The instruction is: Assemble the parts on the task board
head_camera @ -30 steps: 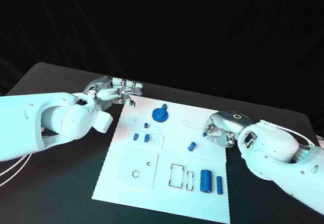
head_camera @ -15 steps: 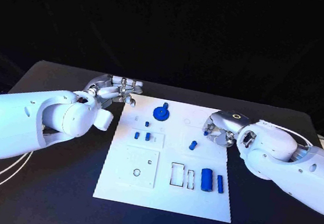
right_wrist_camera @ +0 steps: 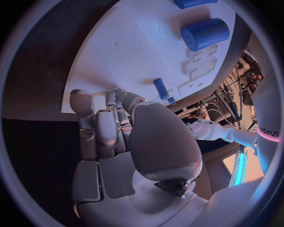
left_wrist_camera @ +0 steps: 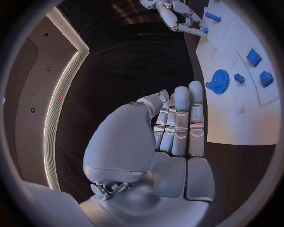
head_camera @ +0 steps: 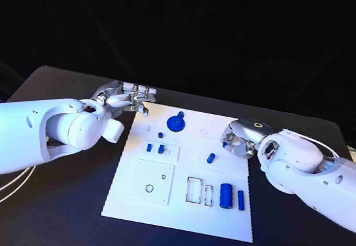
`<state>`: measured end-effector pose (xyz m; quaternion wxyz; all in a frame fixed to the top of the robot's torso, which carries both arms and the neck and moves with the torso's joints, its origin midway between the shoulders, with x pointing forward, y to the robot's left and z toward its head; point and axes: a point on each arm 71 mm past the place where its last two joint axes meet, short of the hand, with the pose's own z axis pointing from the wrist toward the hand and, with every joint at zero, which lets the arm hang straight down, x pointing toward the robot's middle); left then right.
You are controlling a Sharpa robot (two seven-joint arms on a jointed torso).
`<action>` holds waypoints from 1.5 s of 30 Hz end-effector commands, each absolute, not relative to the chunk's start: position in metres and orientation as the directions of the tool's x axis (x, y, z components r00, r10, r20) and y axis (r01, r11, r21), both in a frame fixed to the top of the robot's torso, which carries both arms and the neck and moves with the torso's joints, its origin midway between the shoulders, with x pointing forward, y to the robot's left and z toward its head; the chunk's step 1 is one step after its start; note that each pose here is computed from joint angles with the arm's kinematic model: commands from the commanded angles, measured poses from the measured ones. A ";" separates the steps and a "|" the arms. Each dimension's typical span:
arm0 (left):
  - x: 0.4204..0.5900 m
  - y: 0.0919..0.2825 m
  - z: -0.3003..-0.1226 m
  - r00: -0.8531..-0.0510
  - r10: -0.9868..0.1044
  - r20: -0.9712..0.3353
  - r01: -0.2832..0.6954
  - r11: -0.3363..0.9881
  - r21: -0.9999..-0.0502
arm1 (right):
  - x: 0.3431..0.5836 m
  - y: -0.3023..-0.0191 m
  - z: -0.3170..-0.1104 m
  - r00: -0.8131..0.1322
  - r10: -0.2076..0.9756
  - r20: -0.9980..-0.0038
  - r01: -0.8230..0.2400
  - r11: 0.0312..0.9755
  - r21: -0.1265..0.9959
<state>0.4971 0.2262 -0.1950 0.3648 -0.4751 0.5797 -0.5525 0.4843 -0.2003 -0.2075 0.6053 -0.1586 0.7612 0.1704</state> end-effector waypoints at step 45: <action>0.498 0.226 -0.191 -0.277 -0.957 0.083 -0.093 -0.060 -0.994 | 0.464 -0.197 -0.192 -0.156 0.062 -0.986 -0.487 0.863 0.132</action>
